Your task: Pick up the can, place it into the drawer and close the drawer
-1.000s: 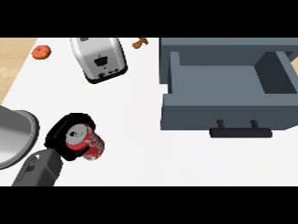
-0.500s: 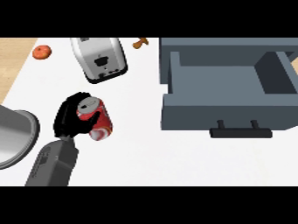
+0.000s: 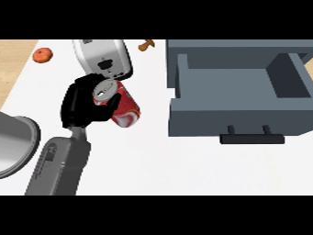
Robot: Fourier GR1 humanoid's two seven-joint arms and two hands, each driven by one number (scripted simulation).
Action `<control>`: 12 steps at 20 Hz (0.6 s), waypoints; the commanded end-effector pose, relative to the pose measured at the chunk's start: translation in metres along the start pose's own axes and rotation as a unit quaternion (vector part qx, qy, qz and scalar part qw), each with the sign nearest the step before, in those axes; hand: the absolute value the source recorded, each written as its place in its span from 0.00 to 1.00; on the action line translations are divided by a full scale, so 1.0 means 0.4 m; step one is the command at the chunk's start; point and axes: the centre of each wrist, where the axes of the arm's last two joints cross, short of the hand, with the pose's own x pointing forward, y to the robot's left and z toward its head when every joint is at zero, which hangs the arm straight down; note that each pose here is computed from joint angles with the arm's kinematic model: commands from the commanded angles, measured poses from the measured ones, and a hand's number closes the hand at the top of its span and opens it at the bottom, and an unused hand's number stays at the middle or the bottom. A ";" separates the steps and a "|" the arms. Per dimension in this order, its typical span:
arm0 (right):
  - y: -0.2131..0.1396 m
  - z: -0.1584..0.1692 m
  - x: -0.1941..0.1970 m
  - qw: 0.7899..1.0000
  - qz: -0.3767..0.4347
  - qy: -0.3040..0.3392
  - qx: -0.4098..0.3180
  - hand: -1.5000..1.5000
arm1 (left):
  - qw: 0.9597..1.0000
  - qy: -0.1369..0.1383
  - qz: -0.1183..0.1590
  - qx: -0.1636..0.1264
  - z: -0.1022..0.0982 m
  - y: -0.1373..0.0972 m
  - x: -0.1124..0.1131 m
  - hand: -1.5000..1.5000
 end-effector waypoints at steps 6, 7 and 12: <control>0.000 0.002 -0.024 1.000 0.007 0.001 0.003 0.00 | 1.000 -0.021 -0.021 -0.008 -0.072 -0.152 0.151 1.00; 0.012 0.021 0.008 1.000 -0.001 -0.001 -0.002 0.00 | 0.999 -0.030 -0.018 -0.011 -0.057 -0.181 0.190 1.00; 0.008 0.021 -0.028 1.000 -0.008 0.003 -0.004 0.00 | 0.999 -0.023 -0.030 -0.009 -0.135 -0.219 0.202 1.00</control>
